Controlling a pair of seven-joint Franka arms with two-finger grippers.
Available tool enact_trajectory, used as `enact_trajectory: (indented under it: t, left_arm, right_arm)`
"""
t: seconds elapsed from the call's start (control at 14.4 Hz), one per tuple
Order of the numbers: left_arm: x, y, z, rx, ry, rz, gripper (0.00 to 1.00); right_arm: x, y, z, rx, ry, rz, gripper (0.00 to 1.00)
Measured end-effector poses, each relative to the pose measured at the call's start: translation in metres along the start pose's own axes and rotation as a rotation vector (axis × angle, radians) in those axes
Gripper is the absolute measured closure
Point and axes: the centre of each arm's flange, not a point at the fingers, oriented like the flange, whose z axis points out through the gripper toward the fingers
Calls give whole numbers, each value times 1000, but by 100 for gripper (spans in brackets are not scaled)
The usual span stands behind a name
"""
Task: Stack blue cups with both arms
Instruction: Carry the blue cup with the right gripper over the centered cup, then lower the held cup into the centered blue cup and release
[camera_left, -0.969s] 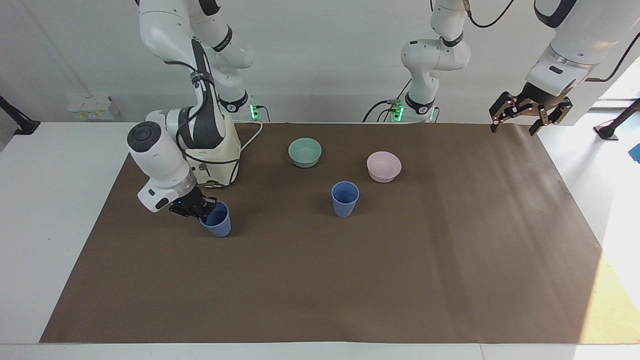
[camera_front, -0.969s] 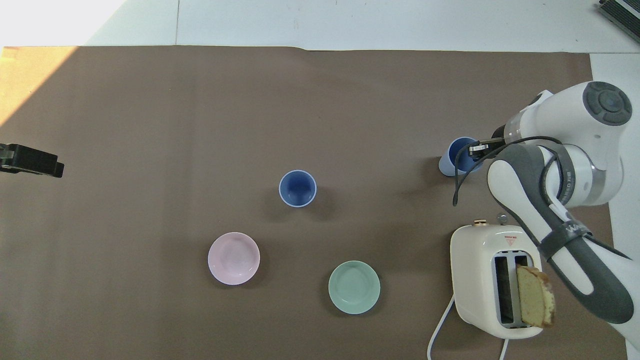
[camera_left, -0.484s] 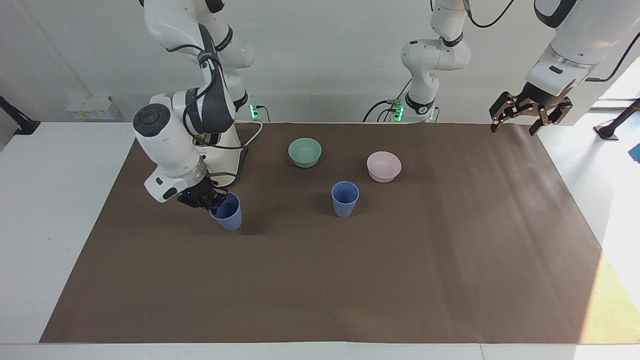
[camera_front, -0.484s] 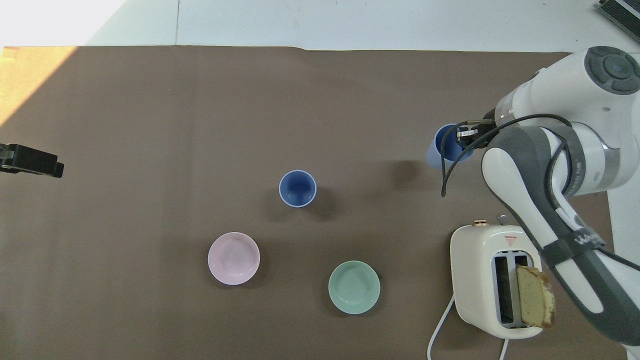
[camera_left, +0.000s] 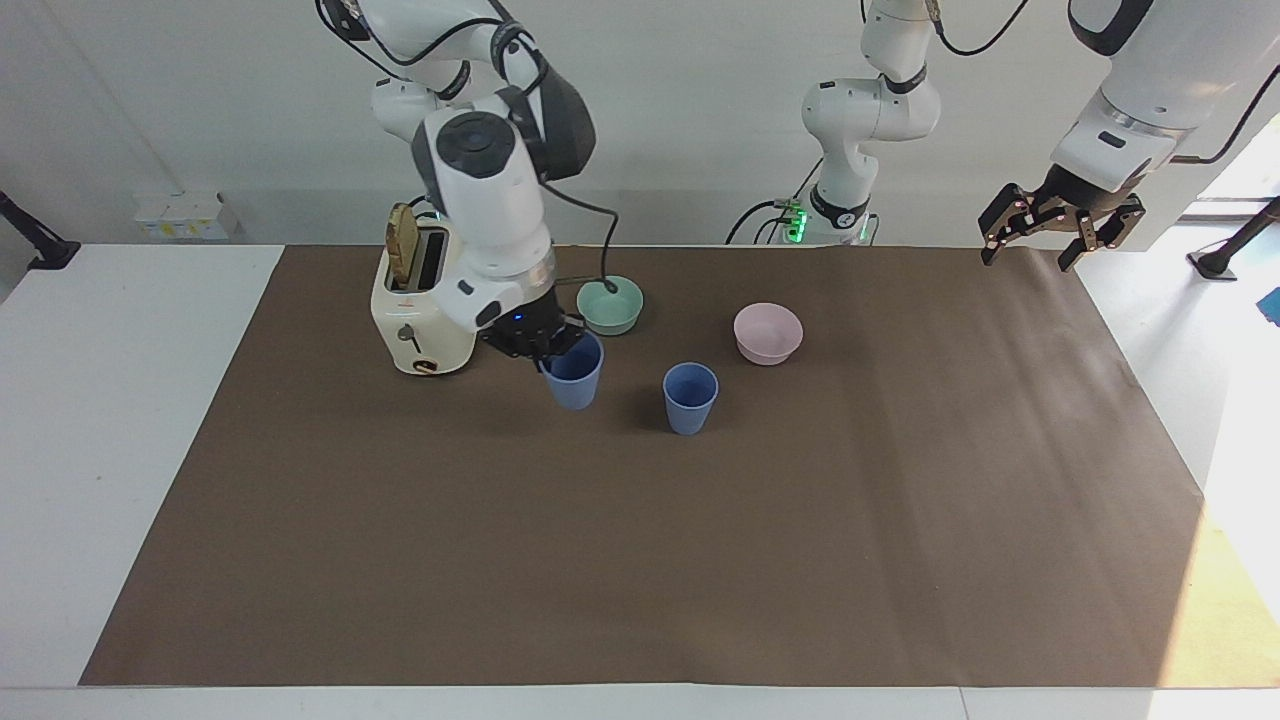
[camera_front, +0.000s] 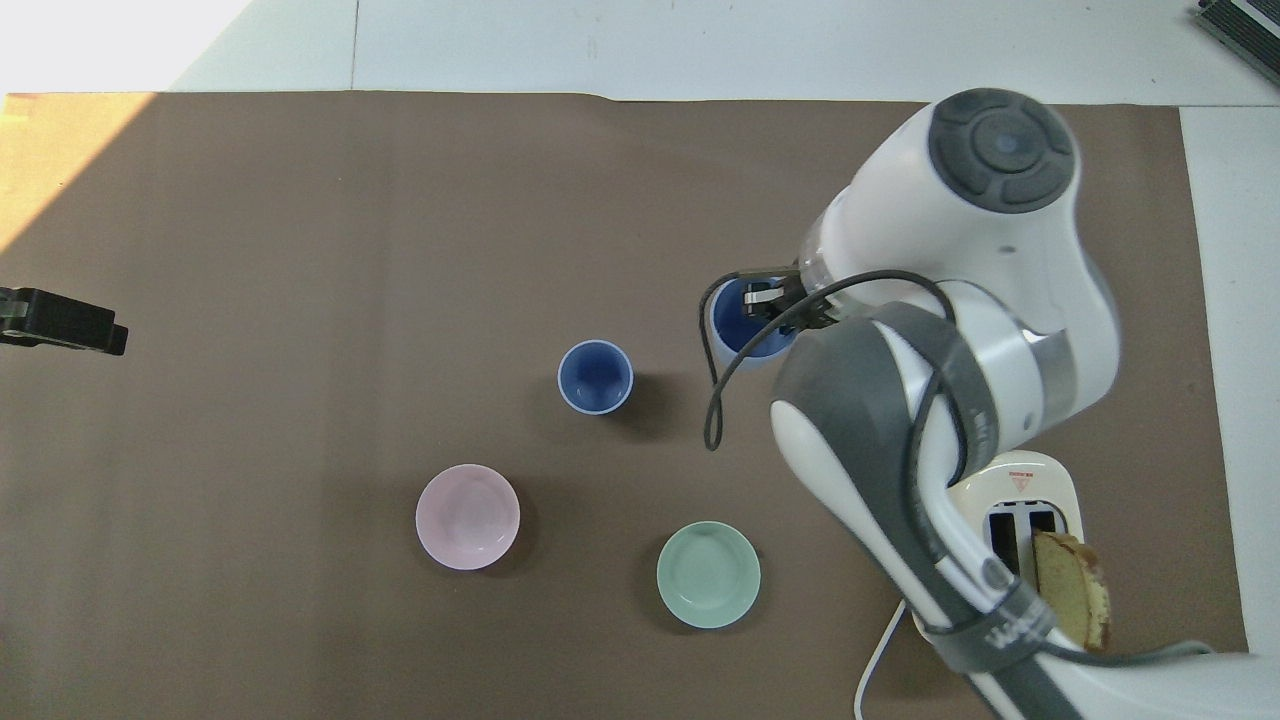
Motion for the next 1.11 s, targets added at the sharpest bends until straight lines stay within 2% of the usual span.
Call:
enact_trajectory:
  t: [0.14,0.42,0.76,0.9,1.11]
  left_arm:
    - [0,0,0,0,0,0,0]
    - [0,0,0,0,0,0,0]
    - [0,0,0,0,0,0,0]
    - [0,0,0,0,0,0,0]
    - [0,0,0,0,0,0,0]
  right_arm:
    - [-25,-46,-2,-9,9,5,96]
    - [-52,-90,-9,2,25,-22,96]
    - [-44,-99,-15,64,103,-18,96]
    - [-40,-100,-4,71,105,-17,96]
    - [-39,-101,25,56,75,-19,96]
